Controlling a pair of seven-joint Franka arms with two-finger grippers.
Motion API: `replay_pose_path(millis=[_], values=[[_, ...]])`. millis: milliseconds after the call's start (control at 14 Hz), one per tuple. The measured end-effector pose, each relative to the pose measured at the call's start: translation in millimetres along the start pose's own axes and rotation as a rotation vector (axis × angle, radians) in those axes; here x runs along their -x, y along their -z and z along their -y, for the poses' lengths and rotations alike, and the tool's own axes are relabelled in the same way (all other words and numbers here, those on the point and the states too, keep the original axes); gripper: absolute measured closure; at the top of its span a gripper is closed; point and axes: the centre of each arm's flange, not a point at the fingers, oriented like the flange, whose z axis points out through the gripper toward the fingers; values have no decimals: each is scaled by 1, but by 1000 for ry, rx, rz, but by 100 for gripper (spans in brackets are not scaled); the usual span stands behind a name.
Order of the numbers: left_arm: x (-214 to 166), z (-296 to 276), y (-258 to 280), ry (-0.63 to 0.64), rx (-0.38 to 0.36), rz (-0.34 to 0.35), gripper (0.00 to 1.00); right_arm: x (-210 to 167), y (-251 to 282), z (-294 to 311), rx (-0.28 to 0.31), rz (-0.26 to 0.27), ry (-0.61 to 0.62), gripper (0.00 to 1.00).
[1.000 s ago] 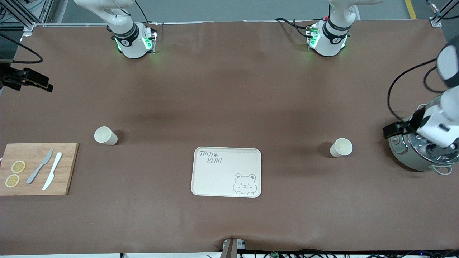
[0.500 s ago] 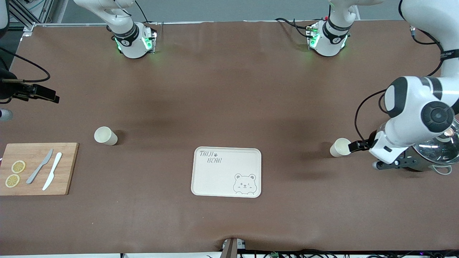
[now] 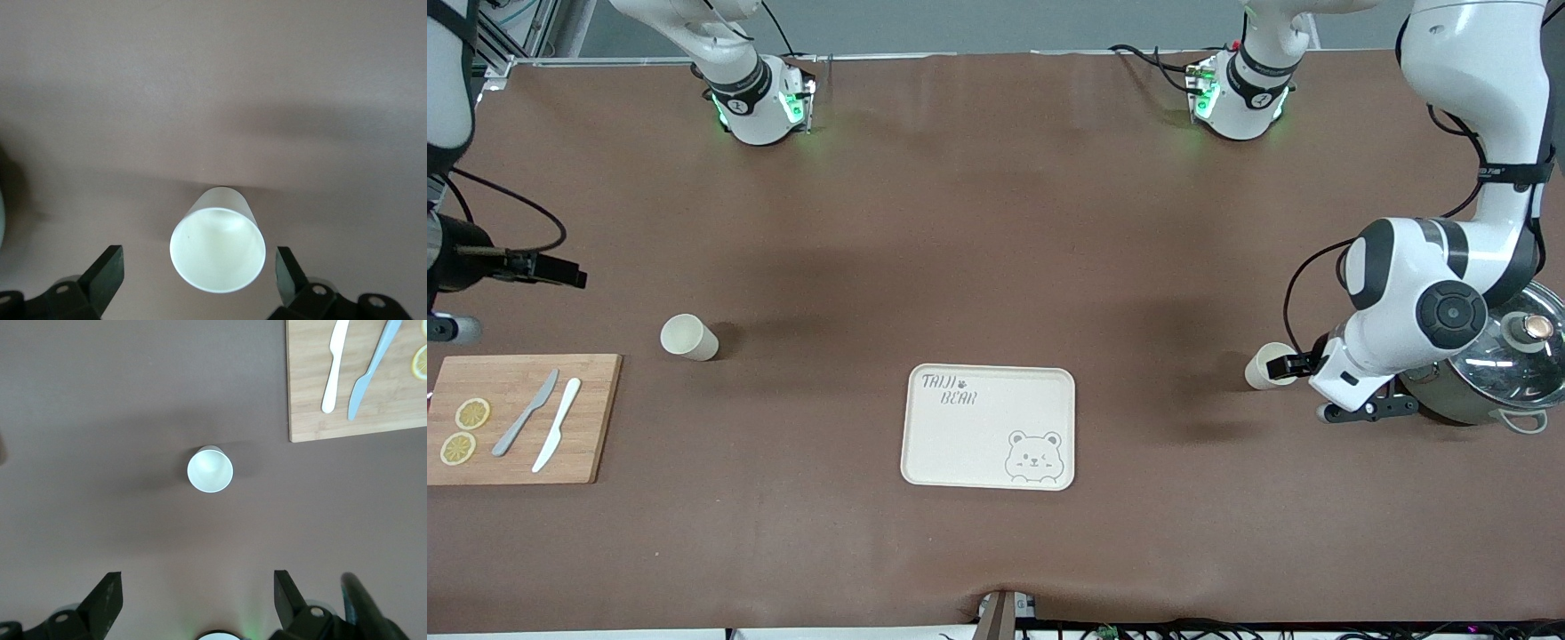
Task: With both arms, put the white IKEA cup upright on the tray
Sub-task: 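Grasp the cup with the left gripper while the right gripper grasps the other cup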
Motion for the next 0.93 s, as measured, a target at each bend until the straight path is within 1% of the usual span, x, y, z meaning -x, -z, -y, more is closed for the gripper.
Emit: replay_pose_path(millis=[71,286,429,643,786,929], values=[[-1,2,-7,3,0,7,0,-10,-17,-3,-1,11,-5,0],[2,4,-26,5,-5,40,0,-34,-76,-13,-5,-10,-23,0],[6,7,-35,8,-8,59,0,-38,-118,-19,-7,-8,-32,0],[11,10,-42,12,-10,76,0,-36,-165,-19,-8,-5,-34,0],[13,10,-45,12,-11,82,5,-33,-195,-19,-8,-22,-35,0],[16,11,-49,11,-13,92,24,-29,-219,-20,-8,-25,-39,0]])
